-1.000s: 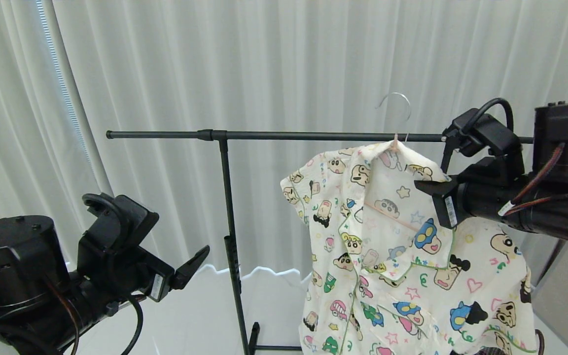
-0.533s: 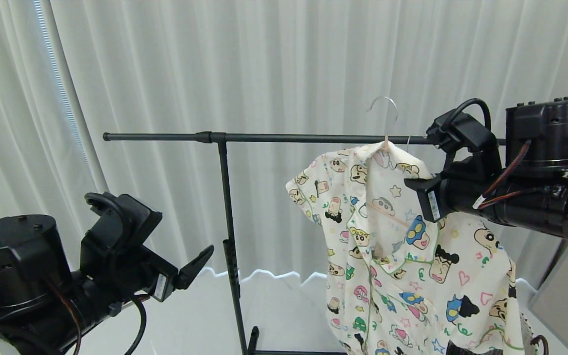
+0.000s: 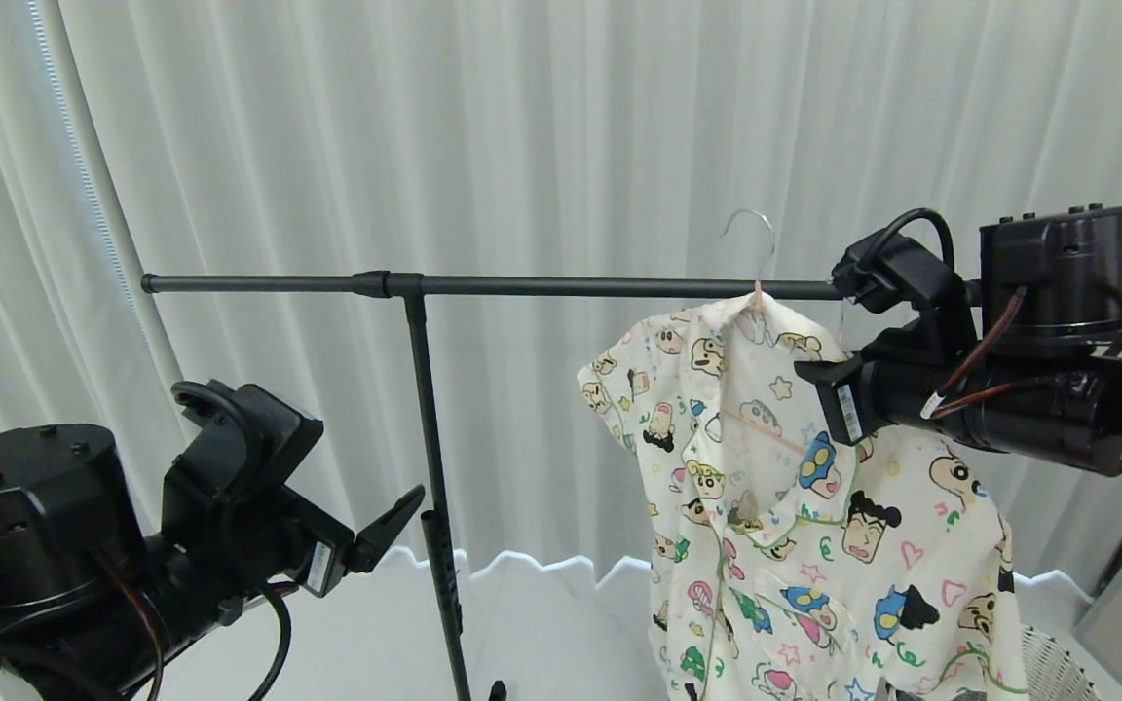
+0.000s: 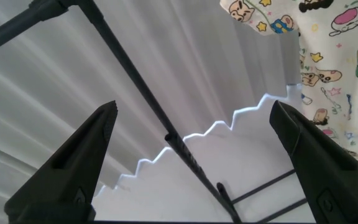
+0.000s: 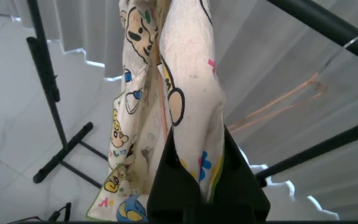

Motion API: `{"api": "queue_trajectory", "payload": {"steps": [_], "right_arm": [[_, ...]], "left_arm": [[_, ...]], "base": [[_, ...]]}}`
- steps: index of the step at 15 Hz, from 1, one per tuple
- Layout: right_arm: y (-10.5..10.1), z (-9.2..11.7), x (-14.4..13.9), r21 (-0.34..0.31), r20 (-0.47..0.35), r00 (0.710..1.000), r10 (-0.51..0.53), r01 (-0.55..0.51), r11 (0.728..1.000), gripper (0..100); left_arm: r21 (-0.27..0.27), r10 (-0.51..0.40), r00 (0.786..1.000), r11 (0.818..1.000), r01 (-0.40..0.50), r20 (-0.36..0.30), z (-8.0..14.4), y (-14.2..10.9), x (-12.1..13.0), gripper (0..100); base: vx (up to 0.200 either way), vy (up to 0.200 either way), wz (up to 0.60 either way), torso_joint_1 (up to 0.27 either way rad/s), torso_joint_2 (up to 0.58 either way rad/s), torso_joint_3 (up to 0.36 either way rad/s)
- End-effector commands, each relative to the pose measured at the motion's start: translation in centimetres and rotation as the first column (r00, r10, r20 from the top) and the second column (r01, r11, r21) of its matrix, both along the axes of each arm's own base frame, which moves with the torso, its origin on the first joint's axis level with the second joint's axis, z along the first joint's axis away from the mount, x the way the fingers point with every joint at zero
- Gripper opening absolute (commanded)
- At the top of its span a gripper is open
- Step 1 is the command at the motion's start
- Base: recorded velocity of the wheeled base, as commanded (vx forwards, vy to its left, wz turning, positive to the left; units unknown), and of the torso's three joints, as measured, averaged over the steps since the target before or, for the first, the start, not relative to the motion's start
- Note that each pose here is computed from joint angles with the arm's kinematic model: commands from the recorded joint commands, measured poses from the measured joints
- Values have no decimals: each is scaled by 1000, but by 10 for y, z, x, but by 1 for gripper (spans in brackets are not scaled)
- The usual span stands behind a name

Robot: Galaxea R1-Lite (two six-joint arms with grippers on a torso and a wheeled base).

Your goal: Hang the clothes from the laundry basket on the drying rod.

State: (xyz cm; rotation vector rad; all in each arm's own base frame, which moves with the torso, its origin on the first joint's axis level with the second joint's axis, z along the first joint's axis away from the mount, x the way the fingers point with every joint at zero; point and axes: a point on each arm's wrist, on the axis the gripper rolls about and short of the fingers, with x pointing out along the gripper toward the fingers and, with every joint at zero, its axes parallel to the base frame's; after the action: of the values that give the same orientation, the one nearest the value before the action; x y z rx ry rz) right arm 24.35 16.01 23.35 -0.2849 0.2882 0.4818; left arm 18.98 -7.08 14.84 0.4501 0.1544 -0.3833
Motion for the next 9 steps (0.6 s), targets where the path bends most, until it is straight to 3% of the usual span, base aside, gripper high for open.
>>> {"api": "queue_trajectory", "payload": {"steps": [1, 8, 9], "right_arm": [[1, -3, 2, -1, -12, 1000, -3, 3, 1000, 0], [3, -12, 7, 10, -48, 998, -52, 53, 999, 0], [4, -14, 8, 6, -52, 997, -52, 53, 999, 0]], "left_arm": [[0, 0, 1000, 1000, 0, -1, 0, 0, 0, 100], [3, 0, 1000, 1000, 0, -7, -2, 0, 0, 100], [3, 0, 1000, 1000, 0, -7, -2, 0, 0, 100]], "base": [[200, 0, 0, 2, 2, 2], [200, 0, 0, 2, 2, 4], [0, 0, 0, 0, 0, 0]]}}
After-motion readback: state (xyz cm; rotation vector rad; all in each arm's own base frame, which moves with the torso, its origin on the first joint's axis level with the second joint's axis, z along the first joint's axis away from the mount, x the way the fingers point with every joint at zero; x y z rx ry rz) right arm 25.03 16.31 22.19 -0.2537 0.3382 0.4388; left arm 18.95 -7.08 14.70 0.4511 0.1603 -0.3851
